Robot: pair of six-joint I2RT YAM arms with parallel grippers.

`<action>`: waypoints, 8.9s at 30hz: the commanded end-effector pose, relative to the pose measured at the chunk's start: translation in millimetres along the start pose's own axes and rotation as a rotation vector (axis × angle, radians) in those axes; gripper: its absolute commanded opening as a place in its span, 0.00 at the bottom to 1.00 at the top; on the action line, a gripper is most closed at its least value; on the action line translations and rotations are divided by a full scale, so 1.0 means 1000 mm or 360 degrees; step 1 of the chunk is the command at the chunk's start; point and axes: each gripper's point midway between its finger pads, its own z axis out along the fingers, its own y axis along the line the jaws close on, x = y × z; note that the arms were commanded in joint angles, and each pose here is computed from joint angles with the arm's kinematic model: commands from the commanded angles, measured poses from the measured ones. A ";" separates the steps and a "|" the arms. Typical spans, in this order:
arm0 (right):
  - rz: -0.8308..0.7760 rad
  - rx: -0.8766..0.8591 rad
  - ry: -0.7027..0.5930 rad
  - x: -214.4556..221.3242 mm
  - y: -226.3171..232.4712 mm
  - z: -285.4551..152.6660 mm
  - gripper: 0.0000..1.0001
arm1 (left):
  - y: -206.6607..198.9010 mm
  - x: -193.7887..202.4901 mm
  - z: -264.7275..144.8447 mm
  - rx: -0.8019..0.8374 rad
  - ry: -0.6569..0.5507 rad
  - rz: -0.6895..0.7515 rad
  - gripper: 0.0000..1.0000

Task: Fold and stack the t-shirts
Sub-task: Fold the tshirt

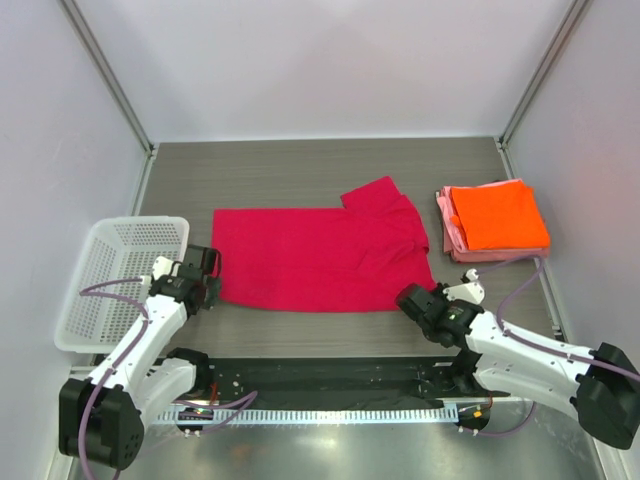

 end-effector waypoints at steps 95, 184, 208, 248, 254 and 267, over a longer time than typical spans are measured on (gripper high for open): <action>-0.0132 -0.1422 -0.0163 -0.350 0.369 -0.040 0.01 | -0.359 -0.219 -0.097 0.1032 0.0020 -0.0388 0.00; -0.0116 0.0083 -0.0374 -0.127 0.060 0.129 0.30 | -0.090 -0.086 0.084 0.0431 0.0017 -0.0200 0.00; -0.0352 -0.0109 -0.0312 -0.095 0.098 0.110 0.52 | -0.076 -0.070 0.086 0.0396 0.0089 -0.0060 0.00; -0.0349 -0.0048 -0.0271 -0.091 0.044 0.056 0.52 | -0.043 -0.042 0.044 0.0389 0.0111 0.0079 0.58; -0.0448 -0.0222 -0.0329 -0.111 0.075 0.030 0.52 | -0.063 -0.056 0.009 0.0586 0.0022 0.0214 0.77; -0.0716 -0.0351 -0.0307 -0.169 0.207 0.037 0.54 | -0.171 -0.104 -0.018 0.0826 0.0034 0.0355 1.00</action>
